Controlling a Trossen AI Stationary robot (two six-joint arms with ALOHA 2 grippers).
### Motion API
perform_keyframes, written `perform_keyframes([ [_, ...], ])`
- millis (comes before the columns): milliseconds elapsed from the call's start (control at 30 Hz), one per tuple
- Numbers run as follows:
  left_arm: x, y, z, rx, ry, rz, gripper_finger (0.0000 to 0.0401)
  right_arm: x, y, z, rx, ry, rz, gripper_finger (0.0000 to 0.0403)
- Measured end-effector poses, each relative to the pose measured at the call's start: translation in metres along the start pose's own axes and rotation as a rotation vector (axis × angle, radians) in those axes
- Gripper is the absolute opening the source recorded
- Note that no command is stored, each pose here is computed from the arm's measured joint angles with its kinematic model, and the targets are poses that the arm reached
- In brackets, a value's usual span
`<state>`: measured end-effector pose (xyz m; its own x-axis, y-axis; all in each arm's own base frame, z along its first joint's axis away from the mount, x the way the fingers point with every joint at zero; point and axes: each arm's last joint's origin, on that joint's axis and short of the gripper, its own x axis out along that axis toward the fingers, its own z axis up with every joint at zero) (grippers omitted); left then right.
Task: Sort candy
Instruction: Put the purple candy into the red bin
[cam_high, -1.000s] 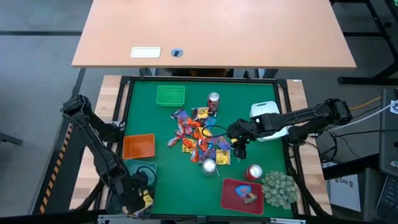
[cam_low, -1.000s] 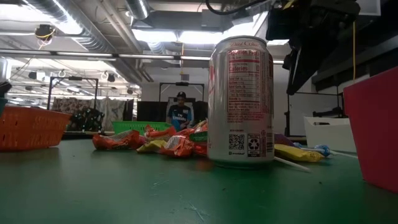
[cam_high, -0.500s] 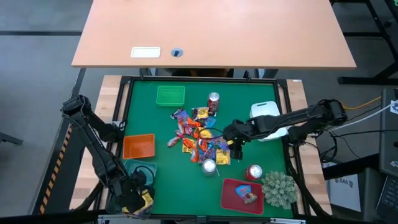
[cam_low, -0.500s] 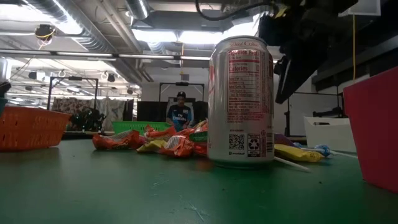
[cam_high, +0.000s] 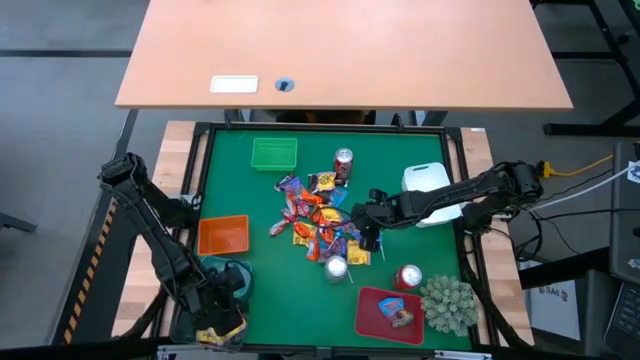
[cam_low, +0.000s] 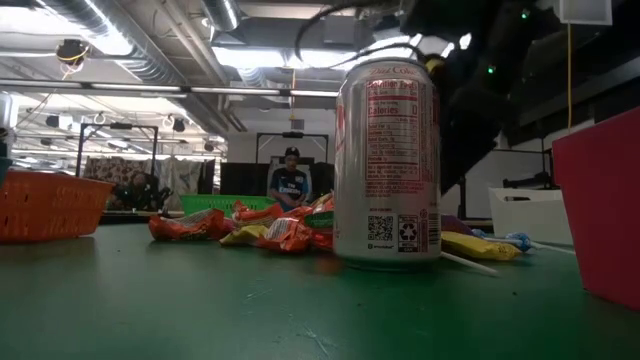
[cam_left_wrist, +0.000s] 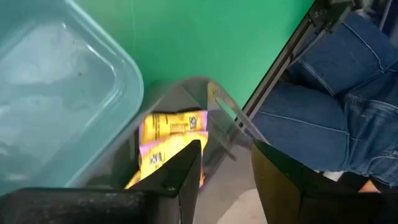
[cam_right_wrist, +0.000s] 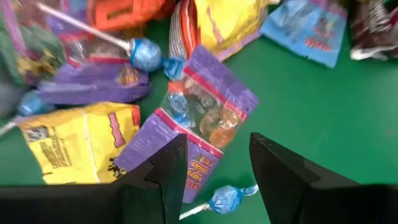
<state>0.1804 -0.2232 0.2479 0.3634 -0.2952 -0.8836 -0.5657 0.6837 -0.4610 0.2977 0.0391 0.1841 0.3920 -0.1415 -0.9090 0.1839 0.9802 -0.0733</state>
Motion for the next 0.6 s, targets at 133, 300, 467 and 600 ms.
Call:
perform_keyframes([
  [133, 0.0, 0.0, 0.005, 0.013, -0.01, 0.001, 0.0131, 0.013, 0.0, 0.0, 0.002, 0.03, -0.011, 0.0172],
  [300, 0.001, 0.0, 0.011, -0.004, -0.021, 0.002, 0.0131, 0.032, -0.007, 0.002, 0.031, 0.062, -0.007, 0.0172],
  [467, 0.001, 0.0, 0.013, -0.01, -0.024, 0.003, 0.0131, 0.048, -0.017, 0.0, 0.064, 0.121, 0.008, 0.0172],
  [600, 0.001, 0.0, 0.014, -0.009, -0.037, 0.003, 0.0131, 0.053, -0.021, 0.001, 0.082, 0.141, 0.029, 0.0169],
])
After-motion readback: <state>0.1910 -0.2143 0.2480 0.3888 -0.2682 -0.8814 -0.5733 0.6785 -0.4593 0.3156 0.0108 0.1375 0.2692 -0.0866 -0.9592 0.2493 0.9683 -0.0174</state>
